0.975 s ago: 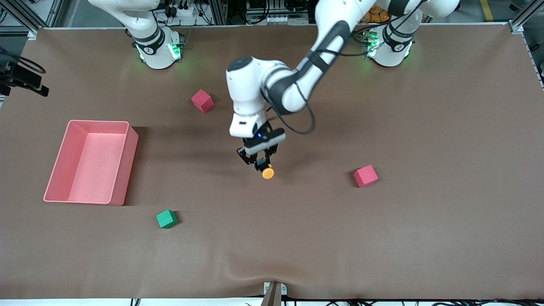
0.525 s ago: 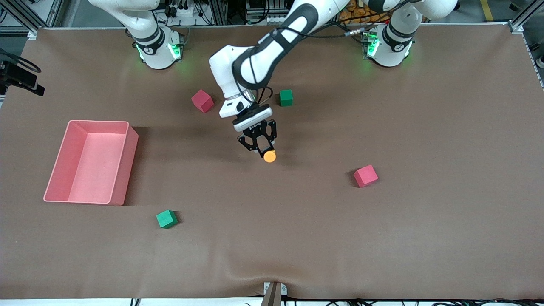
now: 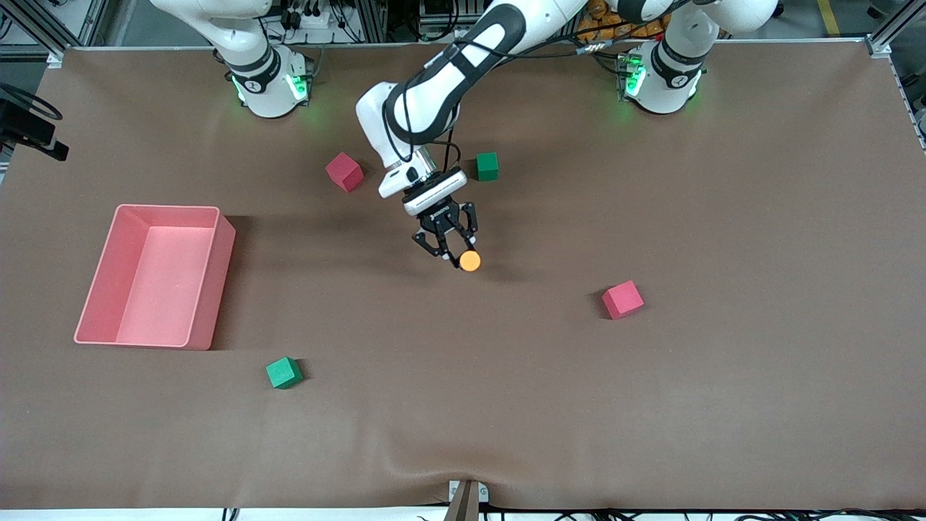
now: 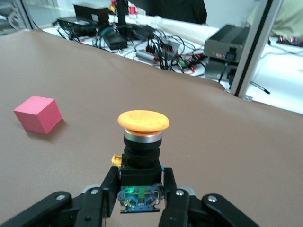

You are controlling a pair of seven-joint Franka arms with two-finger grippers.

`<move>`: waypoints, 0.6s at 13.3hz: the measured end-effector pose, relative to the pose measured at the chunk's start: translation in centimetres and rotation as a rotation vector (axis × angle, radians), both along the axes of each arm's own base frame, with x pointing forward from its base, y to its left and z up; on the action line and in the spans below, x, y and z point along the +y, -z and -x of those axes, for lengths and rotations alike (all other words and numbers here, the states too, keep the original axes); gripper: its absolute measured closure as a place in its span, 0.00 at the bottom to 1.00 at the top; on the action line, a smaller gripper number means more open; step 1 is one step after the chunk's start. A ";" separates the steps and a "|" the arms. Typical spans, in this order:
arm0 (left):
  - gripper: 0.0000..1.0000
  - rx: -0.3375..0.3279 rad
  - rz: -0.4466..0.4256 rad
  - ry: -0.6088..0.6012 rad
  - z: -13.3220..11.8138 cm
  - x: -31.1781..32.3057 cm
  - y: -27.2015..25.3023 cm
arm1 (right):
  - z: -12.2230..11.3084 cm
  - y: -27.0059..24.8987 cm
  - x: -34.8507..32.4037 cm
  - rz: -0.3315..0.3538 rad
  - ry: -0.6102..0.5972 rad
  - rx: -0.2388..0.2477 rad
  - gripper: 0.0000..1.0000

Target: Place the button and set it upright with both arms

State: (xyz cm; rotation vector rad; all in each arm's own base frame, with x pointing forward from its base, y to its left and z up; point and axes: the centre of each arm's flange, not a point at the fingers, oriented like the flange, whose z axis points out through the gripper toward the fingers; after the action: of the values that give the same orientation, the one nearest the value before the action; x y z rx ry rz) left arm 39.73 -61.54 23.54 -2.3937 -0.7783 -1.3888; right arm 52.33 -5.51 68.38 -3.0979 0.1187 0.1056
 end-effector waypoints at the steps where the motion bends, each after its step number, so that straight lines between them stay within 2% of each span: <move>1: 0.58 -0.014 -0.005 -0.004 0.6 -0.1 0.9 | 0.1 0.0 -0.4 0.000 0.008 0.000 0.00; 3: 0.58 -0.043 -0.007 -0.007 1.3 -0.3 2.4 | 0.2 0.1 -1.0 -0.001 0.019 0.011 0.00; 5: 0.58 -0.150 -0.015 0.004 1.2 0.0 4.8 | 0.3 0.2 -1.0 -0.003 0.018 0.020 0.00; 6: 0.58 -0.183 -0.019 0.012 1.3 0.0 5.8 | 0.3 0.2 -0.8 -0.004 0.015 0.020 0.00; 8: 0.58 -0.202 -0.025 0.026 1.9 -0.1 7.0 | 0.3 0.2 -0.6 -0.004 0.011 0.021 0.00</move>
State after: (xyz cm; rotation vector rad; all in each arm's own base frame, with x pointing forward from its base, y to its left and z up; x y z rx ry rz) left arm 37.80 -61.67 16.59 -2.2770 -0.7754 -1.6595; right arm 52.03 -6.11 68.20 -3.0921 0.1355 0.1372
